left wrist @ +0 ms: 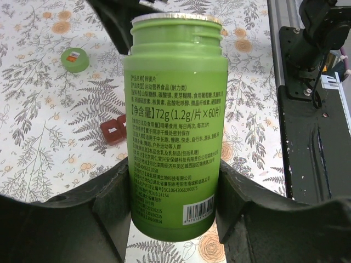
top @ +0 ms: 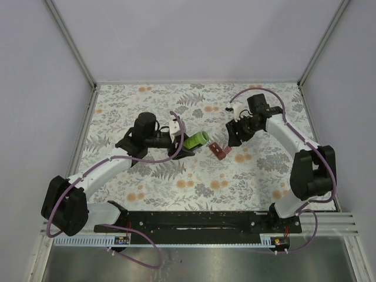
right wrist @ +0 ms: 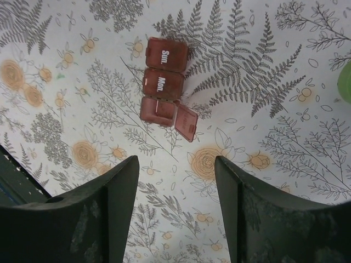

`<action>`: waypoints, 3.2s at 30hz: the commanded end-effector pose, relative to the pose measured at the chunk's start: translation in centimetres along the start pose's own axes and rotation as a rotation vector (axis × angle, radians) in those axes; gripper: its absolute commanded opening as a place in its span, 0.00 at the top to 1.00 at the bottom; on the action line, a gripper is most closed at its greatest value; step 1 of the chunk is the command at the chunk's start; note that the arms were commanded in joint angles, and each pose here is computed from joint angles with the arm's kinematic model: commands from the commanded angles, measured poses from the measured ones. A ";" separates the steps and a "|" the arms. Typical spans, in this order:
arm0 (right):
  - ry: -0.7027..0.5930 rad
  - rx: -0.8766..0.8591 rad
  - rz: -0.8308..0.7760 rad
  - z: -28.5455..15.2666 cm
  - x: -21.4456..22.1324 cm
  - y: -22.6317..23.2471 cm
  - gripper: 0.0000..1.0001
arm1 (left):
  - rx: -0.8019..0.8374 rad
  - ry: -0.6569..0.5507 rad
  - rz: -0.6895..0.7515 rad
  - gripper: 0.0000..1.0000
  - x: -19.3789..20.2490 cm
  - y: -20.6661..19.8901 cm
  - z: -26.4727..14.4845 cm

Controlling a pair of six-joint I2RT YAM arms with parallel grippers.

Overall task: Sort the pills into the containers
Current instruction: Pour the pill into the pill container.

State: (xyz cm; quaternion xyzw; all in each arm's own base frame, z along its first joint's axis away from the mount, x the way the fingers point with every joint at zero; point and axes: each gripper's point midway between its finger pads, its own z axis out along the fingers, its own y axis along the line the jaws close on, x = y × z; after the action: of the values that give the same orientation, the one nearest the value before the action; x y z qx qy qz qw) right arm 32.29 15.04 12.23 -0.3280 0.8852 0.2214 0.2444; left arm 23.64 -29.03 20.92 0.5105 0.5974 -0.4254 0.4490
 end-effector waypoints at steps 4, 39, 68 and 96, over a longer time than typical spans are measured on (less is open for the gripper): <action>0.087 0.001 -0.048 1.4 0.1 -2.3 0.36 | 0.035 -0.032 0.088 1.00 -0.9 -0.4 0.7; 0.186 -0.152 0.054 5.7 1.8 -2.2 0.60 | 0.008 -0.001 0.093 1.00 -1.3 1.3 1.7; 0.206 -0.208 0.023 5.3 0.9 -1.7 0.89 | 0.085 0.374 0.198 1.00 5.0 2.7 3.2; 0.234 -0.276 0.006 6.0 1.7 1.0 0.94 | 0.179 0.573 0.438 1.00 8.0 5.1 7.0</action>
State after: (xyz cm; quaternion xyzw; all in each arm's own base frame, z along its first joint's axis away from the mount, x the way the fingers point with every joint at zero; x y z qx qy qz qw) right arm 32.69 17.28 5.44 -0.3637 0.8803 0.2942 0.0791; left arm 27.20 -32.15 9.96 0.7411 0.5668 -0.2388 0.2693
